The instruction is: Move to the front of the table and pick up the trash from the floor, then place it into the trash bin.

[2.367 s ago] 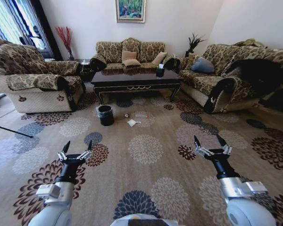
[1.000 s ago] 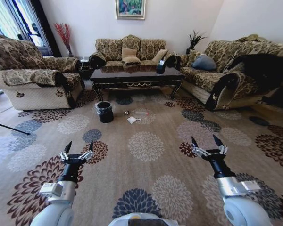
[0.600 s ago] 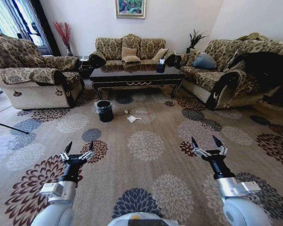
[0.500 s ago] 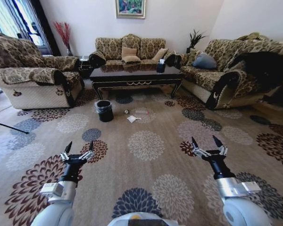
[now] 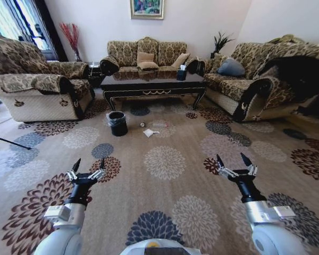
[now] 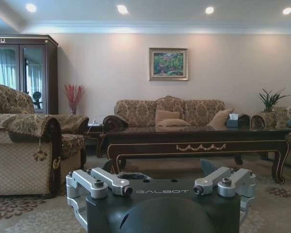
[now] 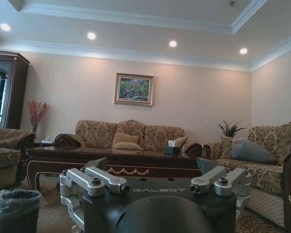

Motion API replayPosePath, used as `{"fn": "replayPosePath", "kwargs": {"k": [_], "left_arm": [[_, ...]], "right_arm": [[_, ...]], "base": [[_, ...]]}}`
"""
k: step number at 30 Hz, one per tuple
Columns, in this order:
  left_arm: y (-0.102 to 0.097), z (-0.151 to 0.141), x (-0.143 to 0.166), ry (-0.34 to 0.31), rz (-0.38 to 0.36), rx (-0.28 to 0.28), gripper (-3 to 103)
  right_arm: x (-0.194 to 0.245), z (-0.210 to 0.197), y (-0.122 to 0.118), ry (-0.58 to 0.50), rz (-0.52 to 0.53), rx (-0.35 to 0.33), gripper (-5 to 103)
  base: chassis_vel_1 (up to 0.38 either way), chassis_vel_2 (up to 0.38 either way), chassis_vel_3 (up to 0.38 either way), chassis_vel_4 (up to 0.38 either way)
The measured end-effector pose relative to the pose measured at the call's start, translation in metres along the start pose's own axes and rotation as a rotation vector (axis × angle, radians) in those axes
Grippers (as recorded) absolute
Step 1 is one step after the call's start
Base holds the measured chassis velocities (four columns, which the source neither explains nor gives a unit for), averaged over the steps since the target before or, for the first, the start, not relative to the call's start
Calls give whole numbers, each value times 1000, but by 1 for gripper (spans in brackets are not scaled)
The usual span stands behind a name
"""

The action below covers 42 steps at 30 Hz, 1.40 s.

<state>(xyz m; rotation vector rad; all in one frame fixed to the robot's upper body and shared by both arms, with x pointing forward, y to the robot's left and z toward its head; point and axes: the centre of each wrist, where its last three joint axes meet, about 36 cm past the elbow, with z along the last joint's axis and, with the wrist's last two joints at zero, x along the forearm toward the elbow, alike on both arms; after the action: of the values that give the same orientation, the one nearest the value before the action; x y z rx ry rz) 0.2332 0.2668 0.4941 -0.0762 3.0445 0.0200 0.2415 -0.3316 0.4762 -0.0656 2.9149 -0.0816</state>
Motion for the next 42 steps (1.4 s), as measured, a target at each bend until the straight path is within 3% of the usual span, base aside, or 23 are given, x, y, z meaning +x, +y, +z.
{"fn": "replayPosePath", "kwargs": {"k": [36,42], "left_arm": [[0,4,-3,3,1,1,100],[-1,7,-3,-33,8,8,100]], "right_arm": [[-2,6,-3,-4,-11,5,100],[-1,6,-3,-3,-5,4,100]], "base": [[0,0,0,0],[0,0,0,0]]}}
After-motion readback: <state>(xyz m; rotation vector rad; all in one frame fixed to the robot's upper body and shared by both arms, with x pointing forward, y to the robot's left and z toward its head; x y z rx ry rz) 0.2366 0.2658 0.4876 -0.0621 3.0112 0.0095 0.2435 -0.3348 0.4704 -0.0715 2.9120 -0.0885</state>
